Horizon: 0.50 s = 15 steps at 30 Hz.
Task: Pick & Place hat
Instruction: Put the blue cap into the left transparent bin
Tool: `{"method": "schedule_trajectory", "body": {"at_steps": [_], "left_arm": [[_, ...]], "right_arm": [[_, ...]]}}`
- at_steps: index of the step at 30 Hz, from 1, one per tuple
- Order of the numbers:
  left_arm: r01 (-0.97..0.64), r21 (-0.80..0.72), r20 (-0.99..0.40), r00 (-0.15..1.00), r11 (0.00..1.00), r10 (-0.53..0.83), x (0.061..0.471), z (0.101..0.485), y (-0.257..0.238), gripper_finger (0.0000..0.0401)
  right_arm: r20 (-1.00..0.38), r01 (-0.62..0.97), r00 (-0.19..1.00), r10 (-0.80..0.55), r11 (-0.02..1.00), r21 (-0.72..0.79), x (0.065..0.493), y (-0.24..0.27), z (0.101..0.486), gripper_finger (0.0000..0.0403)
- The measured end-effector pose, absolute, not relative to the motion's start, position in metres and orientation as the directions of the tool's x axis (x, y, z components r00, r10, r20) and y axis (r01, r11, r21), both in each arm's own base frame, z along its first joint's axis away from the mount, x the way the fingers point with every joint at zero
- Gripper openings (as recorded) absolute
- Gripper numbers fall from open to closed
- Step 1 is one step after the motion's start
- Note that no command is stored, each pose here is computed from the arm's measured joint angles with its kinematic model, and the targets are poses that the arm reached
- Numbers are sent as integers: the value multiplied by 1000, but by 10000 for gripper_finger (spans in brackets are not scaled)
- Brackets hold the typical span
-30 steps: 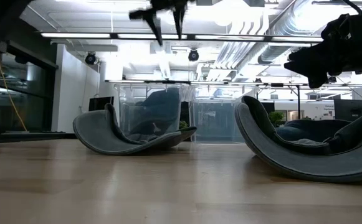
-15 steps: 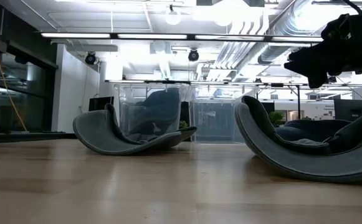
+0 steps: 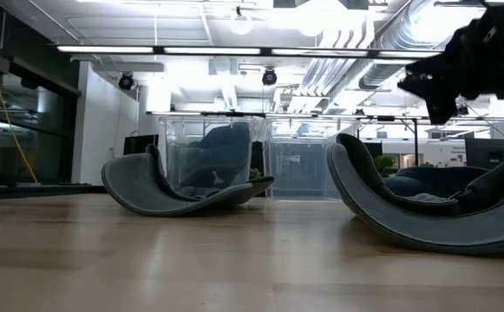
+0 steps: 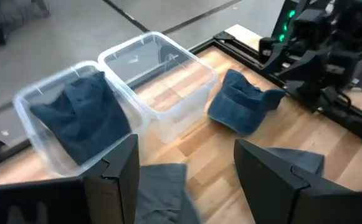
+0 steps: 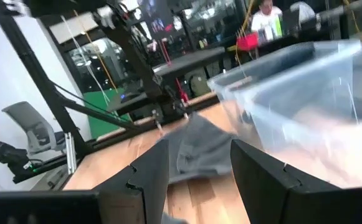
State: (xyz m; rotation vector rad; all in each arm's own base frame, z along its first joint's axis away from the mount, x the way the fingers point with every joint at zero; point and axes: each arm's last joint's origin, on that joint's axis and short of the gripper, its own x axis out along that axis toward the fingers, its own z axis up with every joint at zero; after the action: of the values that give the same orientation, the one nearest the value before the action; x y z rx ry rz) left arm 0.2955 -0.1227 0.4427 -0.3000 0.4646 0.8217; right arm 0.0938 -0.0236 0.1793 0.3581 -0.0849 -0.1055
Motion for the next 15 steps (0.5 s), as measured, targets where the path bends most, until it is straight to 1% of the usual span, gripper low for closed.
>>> {"method": "schedule_trajectory", "body": {"at_steps": [4, 7, 9, 11, 13, 15], "left_arm": [[-749, -11, -503, 577, 662, 644, 281, 448, -108, 204], [-749, 21, -503, 565, 663, 654, 266, 448, -96, 204], [-754, 19, -500, 561, 656, 659, 258, 446, -87, 204], [-736, 8, -506, 581, 677, 638, 248, 442, -82, 204], [-712, -20, -482, 622, 702, 617, 244, 437, -77, 204], [-663, -73, -462, 684, 745, 564, 244, 430, -71, 204]], "right_arm": [[109, 119, 982, -152, 958, 262, 88, -23, 209, 165], [43, 200, 976, -214, 956, 216, 84, -24, 231, 165], [-36, 240, 971, -237, 952, 189, 83, -24, 247, 165], [-137, 280, 956, -259, 945, 168, 84, -25, 264, 165], [-252, 328, 925, -286, 934, 144, 86, -27, 281, 165], [-363, 368, 879, -310, 925, 100, 87, -28, 299, 165]]}}
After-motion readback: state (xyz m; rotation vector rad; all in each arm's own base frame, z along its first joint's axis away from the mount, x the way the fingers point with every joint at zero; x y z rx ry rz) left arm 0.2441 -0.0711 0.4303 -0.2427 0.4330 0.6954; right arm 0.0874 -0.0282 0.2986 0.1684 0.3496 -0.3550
